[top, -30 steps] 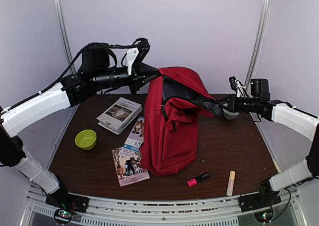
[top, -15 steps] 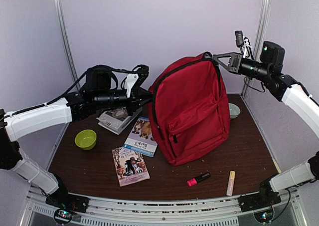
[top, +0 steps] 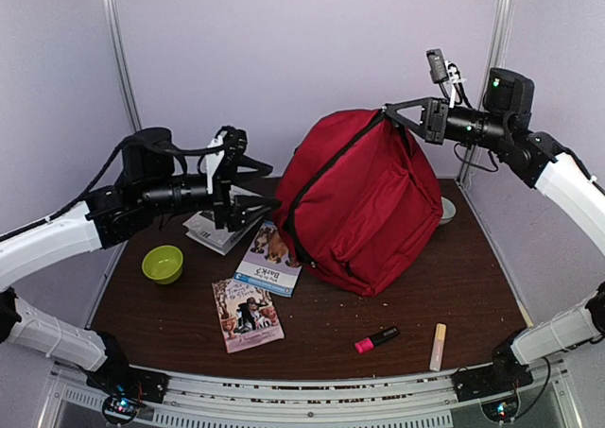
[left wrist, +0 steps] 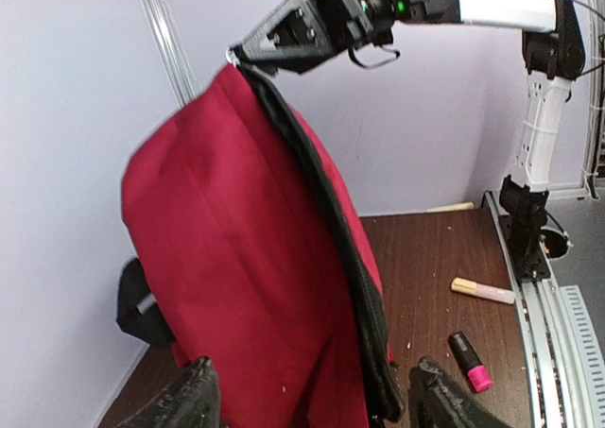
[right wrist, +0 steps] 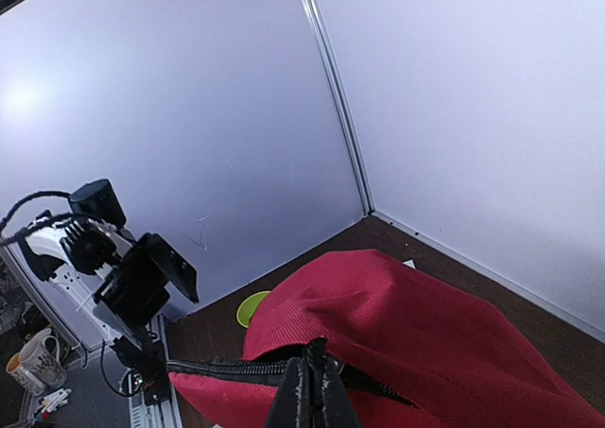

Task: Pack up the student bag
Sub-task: Unzip the largest pocket of the student bag, then hold the largest pocket of the student bag.

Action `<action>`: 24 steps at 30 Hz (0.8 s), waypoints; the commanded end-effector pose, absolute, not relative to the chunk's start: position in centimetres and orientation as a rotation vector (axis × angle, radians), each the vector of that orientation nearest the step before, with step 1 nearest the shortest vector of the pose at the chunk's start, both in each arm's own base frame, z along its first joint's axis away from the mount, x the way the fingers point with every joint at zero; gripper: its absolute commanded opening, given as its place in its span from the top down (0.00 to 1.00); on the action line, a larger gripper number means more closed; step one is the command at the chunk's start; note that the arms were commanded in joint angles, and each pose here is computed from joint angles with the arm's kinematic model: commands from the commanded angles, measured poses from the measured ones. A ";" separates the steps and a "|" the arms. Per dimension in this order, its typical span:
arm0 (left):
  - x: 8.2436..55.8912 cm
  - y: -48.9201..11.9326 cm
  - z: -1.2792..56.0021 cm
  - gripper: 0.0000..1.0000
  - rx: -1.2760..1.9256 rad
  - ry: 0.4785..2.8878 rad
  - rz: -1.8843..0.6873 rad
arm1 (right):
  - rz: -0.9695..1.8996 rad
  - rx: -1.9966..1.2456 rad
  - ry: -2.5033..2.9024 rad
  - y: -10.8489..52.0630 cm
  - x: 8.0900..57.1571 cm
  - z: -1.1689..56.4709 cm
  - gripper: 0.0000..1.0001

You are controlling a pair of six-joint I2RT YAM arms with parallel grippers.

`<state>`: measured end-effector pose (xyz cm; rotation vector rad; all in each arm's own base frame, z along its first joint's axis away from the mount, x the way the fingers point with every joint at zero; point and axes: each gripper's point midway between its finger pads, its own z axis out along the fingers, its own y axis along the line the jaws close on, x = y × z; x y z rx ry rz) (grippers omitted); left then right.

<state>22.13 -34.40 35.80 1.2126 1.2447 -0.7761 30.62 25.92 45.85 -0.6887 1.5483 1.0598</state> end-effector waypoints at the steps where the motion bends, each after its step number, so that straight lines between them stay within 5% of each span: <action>1: 22.5 -33.9 42.1 0.33 1.128 1.132 -0.728 | 1.052 -0.785 1.501 26.7 29.8 46.1 1.00; 4: 26.4 -35.0 43.6 0.31 1.045 1.285 -0.667 | 1.066 -0.812 1.518 27.3 29.7 45.3 1.00; 8: 30.8 -36.6 43.6 0.03 1.033 1.425 -0.592 | 1.056 -0.842 1.514 27.6 29.0 45.1 1.00; 17: 29.9 -42.6 38.1 0.02 1.331 1.461 -0.874 | 1.051 -0.838 1.533 27.5 28.8 44.8 1.00; 24: 32.0 -43.2 36.0 0.09 1.299 1.511 -0.777 | 1.049 -0.826 1.537 27.5 28.9 44.6 1.00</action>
